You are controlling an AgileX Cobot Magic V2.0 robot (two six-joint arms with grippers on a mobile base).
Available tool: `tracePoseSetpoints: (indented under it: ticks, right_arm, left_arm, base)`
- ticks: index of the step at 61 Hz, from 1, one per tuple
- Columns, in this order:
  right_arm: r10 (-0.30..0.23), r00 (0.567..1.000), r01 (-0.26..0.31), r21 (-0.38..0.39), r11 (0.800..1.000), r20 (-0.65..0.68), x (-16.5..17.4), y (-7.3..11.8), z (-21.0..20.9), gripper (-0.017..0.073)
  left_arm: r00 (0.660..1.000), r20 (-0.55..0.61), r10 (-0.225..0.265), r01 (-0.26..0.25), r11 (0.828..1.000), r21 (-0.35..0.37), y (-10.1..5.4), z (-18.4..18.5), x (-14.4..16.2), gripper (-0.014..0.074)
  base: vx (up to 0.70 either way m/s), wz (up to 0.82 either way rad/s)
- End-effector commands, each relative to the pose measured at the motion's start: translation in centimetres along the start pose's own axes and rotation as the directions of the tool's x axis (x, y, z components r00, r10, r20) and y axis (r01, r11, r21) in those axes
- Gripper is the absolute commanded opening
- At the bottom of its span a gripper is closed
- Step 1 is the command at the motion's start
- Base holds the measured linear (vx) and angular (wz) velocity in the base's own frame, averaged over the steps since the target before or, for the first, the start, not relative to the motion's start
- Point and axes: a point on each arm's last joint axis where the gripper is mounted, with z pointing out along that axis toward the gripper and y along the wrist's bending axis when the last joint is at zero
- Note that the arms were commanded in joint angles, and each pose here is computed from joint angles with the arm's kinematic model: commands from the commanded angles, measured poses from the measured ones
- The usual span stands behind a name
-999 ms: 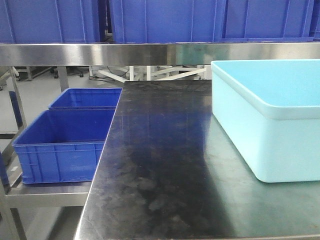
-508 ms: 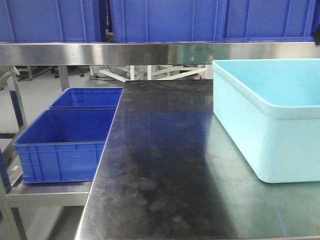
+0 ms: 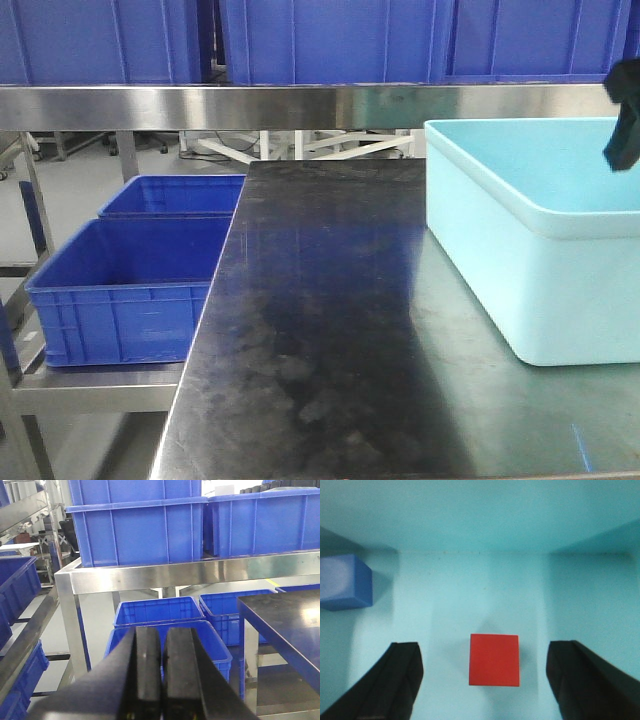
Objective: Pick red cube and place on left shelf
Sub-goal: 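Close the right gripper on the red cube and lift it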
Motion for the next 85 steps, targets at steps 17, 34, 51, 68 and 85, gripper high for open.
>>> tracePoseSetpoints:
  ticks: [17,34,51,68,85]
  right_arm:
    - [-0.005,0.999,0.005,-0.002,1.000,0.046,-1.2,0.0,0.9,0.0615]
    - [-0.007,1.000,0.007,0.001,1.000,-0.015,-0.6,0.1,3.0,0.0615]
    - [-0.018,0.997,0.018,0.006,1.000,-0.081,0.2,0.0,5.1,0.0615]
    - [-0.018,0.998,0.018,0.003,1.000,-0.054,0.0,0.1,5.2,0.0470]
    - [-0.014,0.996,0.014,-0.001,1.000,0.091,-1.7,0.0,0.7,0.0068]
  left_arm:
    - [0.999,0.053,-0.004,0.005,1.000,-0.006,0.0,0.1,0.0,0.0106]
    - [0.999,0.053,-0.004,0.005,1.000,-0.006,0.0,0.1,0.0,0.0106]
    - [0.999,0.053,-0.004,0.005,1.000,-0.006,0.0,0.1,0.0,0.0106]
    - [0.999,0.053,-0.004,0.005,1.000,-0.006,0.0,0.1,0.0,0.0106]
    - [0.999,0.053,-0.004,0.005,1.000,-0.006,0.0,0.1,0.0,0.0106]
  base:
    - [-0.01,-0.05]
    - [0.00,0.01]
    - [-0.01,-0.04]
    - [0.00,0.01]
    - [0.00,0.00]
